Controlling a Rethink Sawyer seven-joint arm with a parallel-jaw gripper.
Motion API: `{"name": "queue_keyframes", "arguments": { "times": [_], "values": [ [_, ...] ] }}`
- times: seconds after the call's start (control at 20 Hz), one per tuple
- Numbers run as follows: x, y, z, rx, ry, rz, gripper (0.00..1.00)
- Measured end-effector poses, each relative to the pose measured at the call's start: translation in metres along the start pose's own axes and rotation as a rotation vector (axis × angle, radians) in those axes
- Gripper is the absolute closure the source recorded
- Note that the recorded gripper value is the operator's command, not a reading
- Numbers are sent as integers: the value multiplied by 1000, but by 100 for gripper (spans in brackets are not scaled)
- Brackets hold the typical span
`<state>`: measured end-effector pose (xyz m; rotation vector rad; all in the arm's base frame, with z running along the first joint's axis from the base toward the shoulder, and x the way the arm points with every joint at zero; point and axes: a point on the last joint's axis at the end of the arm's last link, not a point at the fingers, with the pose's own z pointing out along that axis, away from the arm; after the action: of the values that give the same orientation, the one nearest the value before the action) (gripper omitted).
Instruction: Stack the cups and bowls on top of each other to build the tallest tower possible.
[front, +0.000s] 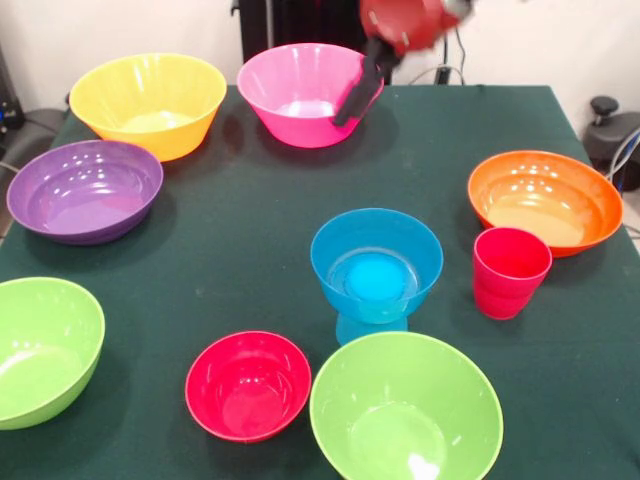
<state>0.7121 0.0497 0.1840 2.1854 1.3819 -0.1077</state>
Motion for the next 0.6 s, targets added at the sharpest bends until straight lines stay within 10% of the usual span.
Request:
{"name": "queue_keyframes", "arguments": {
  "times": [0.6],
  "values": [
    [-114,87,-50,-59,22,137,0]
  ]
}}
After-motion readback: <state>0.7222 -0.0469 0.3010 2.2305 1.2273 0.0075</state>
